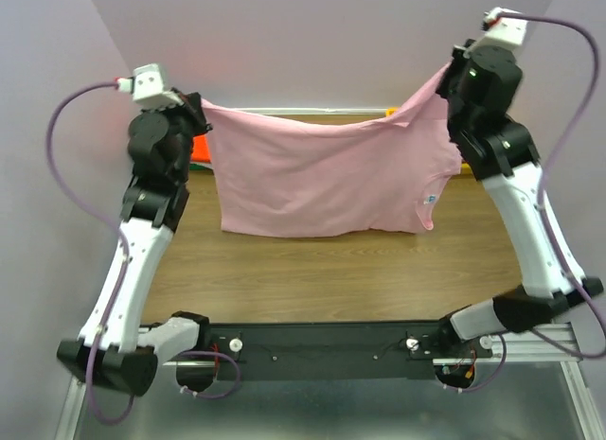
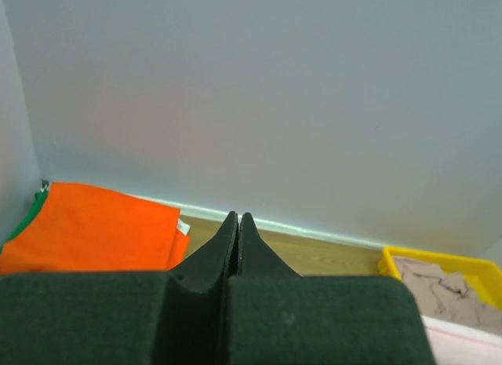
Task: Fold and stack the t-shirts
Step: Flatten the tshirt out
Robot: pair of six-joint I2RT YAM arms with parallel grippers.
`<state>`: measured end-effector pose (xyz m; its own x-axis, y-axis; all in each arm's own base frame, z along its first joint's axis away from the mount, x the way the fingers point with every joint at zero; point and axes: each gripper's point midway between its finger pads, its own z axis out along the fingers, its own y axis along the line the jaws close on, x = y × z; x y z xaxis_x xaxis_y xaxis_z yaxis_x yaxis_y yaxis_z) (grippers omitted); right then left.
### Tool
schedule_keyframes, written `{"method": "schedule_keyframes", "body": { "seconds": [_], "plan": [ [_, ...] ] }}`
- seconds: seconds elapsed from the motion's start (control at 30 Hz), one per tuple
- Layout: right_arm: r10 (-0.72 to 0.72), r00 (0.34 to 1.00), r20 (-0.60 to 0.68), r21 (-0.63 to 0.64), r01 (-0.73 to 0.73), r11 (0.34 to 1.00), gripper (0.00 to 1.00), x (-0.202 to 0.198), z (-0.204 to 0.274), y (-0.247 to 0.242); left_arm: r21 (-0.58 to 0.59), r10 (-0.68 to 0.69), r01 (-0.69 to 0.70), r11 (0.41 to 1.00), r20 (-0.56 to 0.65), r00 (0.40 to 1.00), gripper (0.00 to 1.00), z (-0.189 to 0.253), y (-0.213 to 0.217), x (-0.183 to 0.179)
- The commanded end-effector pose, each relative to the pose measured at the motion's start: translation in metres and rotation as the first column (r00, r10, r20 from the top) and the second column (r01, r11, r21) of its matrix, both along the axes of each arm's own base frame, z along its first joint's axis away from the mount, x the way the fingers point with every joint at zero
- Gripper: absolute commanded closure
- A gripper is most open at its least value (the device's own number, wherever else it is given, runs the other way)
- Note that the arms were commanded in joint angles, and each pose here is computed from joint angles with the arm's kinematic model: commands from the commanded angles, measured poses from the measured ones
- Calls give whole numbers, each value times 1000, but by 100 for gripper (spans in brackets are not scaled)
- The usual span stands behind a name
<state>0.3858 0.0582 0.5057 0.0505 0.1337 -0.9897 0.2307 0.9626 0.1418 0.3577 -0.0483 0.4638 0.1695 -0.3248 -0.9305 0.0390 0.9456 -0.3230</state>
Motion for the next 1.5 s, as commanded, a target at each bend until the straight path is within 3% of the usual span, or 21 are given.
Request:
{"method": "schedule_keyframes", "body": {
  "seconds": [0.0,0.13,0.3,0.4,0.57,0.8,1.03,1.17,1.27,1.3,1.37,1.4,1.47],
  "plan": [
    [-3,998,-63,-58,0,998,100,57,-27,10,37,-28,30,999,-64,998,100,-22,-14,49],
    [24,999,-23,-72,-26,997,100,75,-6,19,48,-32,33,998,-9,999,100,12,-16,61],
    [43,997,63,-78,-38,996,100,57,35,14,49,-41,35,998,141,989,100,78,-12,32],
    [64,992,105,-77,-57,995,100,41,53,11,59,-65,54,997,198,978,100,96,-12,10],
    [194,954,228,-71,-182,981,100,-16,93,12,77,-102,78,994,393,914,100,138,-4,-76],
    [255,890,379,-80,-243,967,100,-94,139,-4,128,-92,28,991,531,842,100,161,15,-168],
    [327,835,442,-114,-310,944,99,-125,160,0,138,-65,-20,990,580,812,100,179,29,-213],
    [339,849,405,-119,-319,940,100,-101,150,11,132,-89,21,991,537,839,100,166,21,-191],
    [330,889,318,-107,-313,944,100,-54,119,25,116,-95,54,992,388,917,100,123,10,-132],
    [311,905,289,-96,-296,950,99,-36,107,28,112,-85,54,992,292,953,100,90,5,-94],
    [295,940,174,-94,-282,955,100,16,60,43,89,-38,21,996,188,981,100,52,6,-53],
    [279,950,137,-93,-269,959,100,34,44,47,94,6,-14,995,88,996,100,10,7,-13],
    [269,962,42,-100,-264,959,100,74,2,60,113,20,-16,993,-29,999,100,-41,8,27]
  ]
}}
